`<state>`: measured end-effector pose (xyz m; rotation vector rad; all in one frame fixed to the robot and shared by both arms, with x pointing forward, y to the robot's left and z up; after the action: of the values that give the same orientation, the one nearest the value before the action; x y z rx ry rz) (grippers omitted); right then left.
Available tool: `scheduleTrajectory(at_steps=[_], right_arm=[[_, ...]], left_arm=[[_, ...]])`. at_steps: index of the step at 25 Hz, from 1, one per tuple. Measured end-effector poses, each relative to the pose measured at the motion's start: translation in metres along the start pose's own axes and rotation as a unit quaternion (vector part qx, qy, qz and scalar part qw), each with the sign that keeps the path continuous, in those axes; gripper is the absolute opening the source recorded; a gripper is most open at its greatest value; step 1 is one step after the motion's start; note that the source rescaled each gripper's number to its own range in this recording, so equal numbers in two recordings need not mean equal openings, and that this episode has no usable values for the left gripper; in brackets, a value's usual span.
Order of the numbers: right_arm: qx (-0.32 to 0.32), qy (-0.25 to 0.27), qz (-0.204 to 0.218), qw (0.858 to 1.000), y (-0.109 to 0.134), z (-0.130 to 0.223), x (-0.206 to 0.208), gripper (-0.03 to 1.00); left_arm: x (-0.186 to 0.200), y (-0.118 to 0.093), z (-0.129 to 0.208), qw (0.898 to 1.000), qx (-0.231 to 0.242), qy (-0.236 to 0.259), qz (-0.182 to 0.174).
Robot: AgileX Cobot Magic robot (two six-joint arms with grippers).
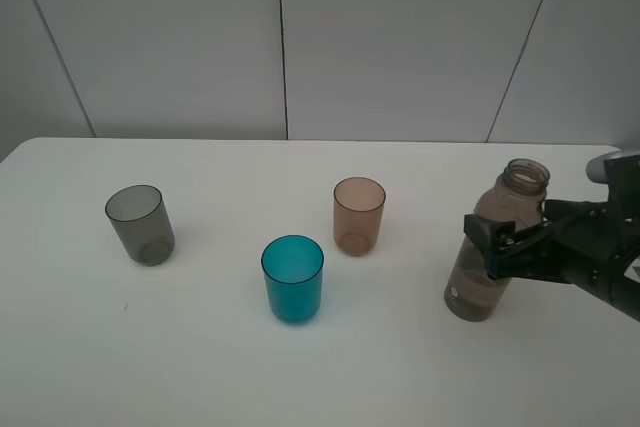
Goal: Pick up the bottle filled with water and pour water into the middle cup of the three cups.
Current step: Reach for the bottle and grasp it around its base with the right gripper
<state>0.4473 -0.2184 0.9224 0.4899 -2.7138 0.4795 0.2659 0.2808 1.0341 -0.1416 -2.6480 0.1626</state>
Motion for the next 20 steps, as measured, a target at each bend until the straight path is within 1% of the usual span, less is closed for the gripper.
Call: scheduleTrajectory(at_steps=[6, 17, 18, 19, 20], right_arm=[[0.002, 0.026, -0.005, 1.000, 0.003, 0.006, -0.013, 1.00], [-0.013, 0.028, -0.001, 1.000, 0.002, 0.007, -0.015, 1.00], [-0.013, 0.028, 0.000, 1.000, 0.002, 0.007, -0.015, 0.99], [-0.013, 0.029, 0.000, 1.000, 0.002, 0.007, -0.015, 0.95], [-0.014, 0.029, 0.000, 0.999, 0.002, 0.007, -0.015, 0.87]], left_arm=[[0.000, 0.000, 0.000, 1.000, 0.000, 0.000, 0.000], [0.000, 0.000, 0.000, 1.000, 0.000, 0.000, 0.000], [0.000, 0.000, 0.000, 1.000, 0.000, 0.000, 0.000], [0.000, 0.000, 0.000, 1.000, 0.000, 0.000, 0.000], [0.000, 0.000, 0.000, 1.000, 0.000, 0.000, 0.000]])
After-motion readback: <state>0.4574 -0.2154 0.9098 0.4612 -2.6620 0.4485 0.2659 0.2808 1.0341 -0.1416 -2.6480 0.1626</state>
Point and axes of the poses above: a point on each arm's last joint axis where the gripper is mounted, x pointing back along that axis away from the gripper, y along the wrist's bending axis when the last joint is at zero, z = x × y, the point moved 4 cm from there along -x, pointing out along that axis toward the gripper, and after that the axes turned 13 degrees about x, right-handed, at the moved point
